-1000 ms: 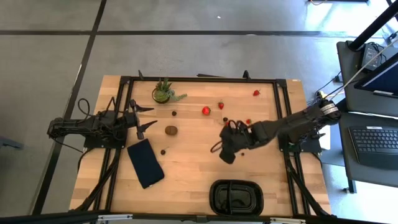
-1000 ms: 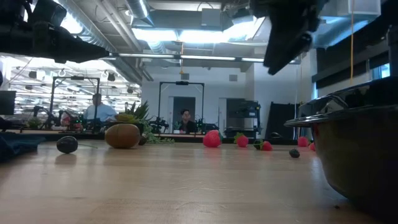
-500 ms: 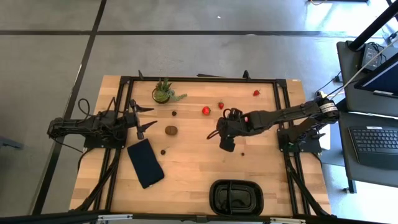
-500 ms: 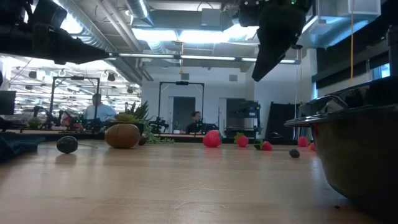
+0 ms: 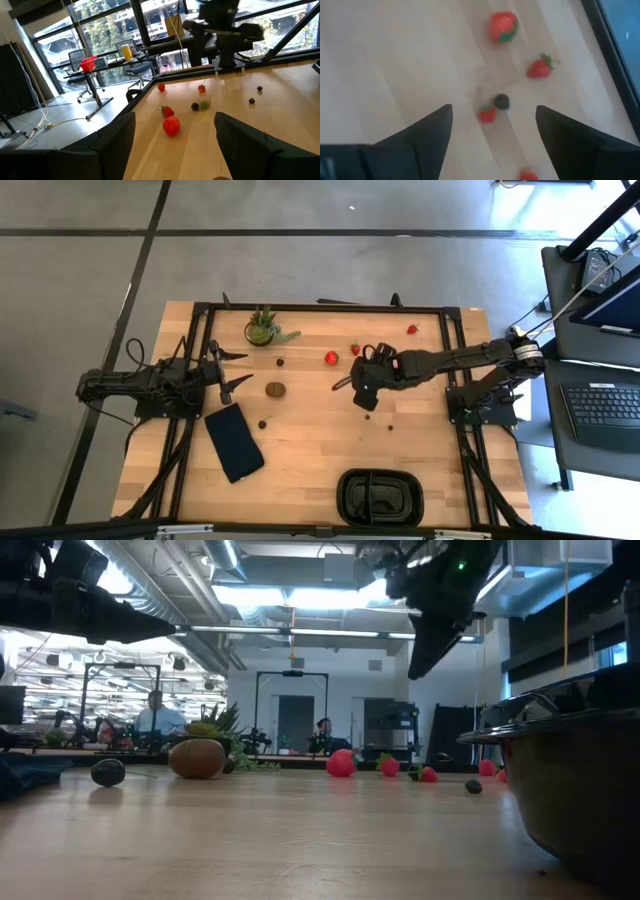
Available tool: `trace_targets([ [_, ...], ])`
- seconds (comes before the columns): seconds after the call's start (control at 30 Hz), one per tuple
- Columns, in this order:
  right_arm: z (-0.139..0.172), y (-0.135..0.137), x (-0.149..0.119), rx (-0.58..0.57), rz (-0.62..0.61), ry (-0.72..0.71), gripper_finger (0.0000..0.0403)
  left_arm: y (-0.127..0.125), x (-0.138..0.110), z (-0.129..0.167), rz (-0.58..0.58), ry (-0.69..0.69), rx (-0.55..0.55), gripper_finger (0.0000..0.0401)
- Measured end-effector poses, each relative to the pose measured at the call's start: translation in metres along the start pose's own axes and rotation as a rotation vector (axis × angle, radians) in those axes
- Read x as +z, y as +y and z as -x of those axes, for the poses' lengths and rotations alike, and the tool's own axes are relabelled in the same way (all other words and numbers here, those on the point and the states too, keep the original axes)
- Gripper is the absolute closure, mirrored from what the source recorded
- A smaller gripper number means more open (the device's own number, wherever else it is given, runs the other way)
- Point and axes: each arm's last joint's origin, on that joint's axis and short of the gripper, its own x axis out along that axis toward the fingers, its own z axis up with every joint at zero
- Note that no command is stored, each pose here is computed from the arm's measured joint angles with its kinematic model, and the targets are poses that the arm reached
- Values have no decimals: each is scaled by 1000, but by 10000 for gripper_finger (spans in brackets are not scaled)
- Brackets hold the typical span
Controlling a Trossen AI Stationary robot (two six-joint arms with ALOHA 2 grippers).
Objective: Pick and placing Produce into tupperware
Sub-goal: Put the blackberry into the black container
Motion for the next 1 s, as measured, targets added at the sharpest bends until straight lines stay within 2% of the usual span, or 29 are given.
trace_targets([
  [0.17, -12, -27, 4, 32, -97, 92, 116, 0, 0, 0, 0, 0, 0, 136],
  [0.5, -30, -72, 11, 38, -251, 149, 115, 0, 0, 0, 0, 0, 0, 136],
  [0.67, -48, -72, 12, 37, -255, 193, 116, 0, 0, 0, 0, 0, 0, 136],
  [0.8, -70, -64, 10, 62, -195, 271, 117, 0, 0, 0, 0, 0, 0, 136],
  [1.0, -97, -57, 6, 46, -172, 344, 117, 0, 0, 0, 0, 0, 0, 136],
])
